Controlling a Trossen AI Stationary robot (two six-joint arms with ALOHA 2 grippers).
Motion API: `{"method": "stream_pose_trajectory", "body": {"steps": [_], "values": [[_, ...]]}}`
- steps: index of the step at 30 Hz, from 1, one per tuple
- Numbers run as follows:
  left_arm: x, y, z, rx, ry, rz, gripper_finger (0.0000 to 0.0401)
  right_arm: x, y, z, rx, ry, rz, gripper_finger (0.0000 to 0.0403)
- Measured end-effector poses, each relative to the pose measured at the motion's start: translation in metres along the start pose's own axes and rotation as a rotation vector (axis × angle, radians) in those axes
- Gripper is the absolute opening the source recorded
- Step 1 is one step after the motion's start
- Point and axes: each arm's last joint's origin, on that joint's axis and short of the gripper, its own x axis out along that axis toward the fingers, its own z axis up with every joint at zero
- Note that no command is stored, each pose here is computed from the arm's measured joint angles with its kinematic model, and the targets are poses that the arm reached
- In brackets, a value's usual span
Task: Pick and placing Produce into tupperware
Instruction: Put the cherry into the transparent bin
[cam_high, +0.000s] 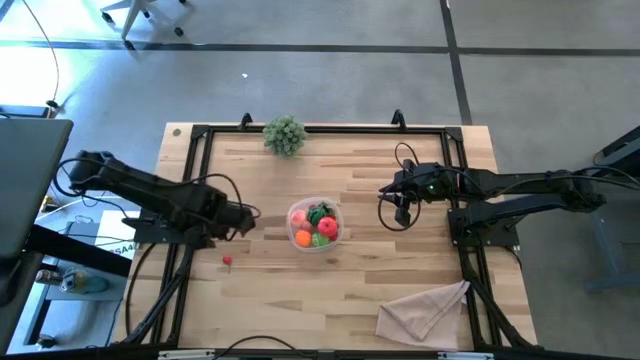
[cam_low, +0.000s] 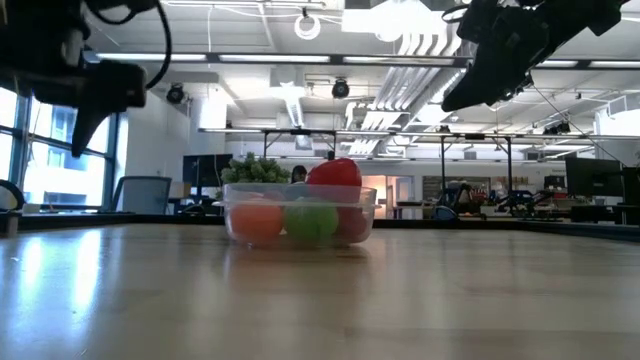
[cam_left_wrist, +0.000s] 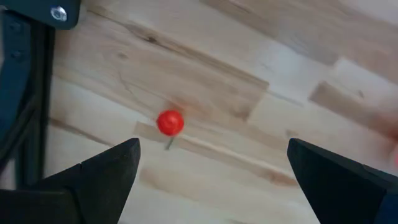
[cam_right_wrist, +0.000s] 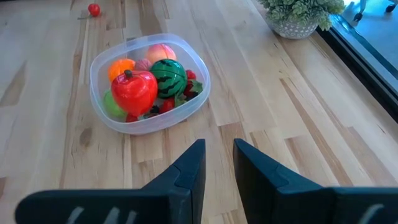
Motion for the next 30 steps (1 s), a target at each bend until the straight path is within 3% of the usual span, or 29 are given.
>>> {"method": "stream_pose_trajectory", "body": {"steps": [4, 11, 21, 30], "values": [[0.017, 0.012, 0.004, -0.046, 0.014, 0.042, 0.0395, 0.000, 0.000, 0.000, 0.000, -0.001, -0.001, 0.0071], [0.034, 0.028, 0.000, 0.022, -0.004, 0.097, 0.0395, 0.000, 0.000, 0.000, 0.000, -0.001, 0.000, 0.0071], [0.055, 0.037, -0.008, 0.022, -0.020, 0.004, 0.0394, 0.000, 0.000, 0.000, 0.000, -0.001, 0.000, 0.0071], [0.070, 0.038, -0.005, 0.023, 0.039, -0.006, 0.0394, 0.000, 0.000, 0.000, 0.000, -0.001, 0.000, 0.0071]]}}
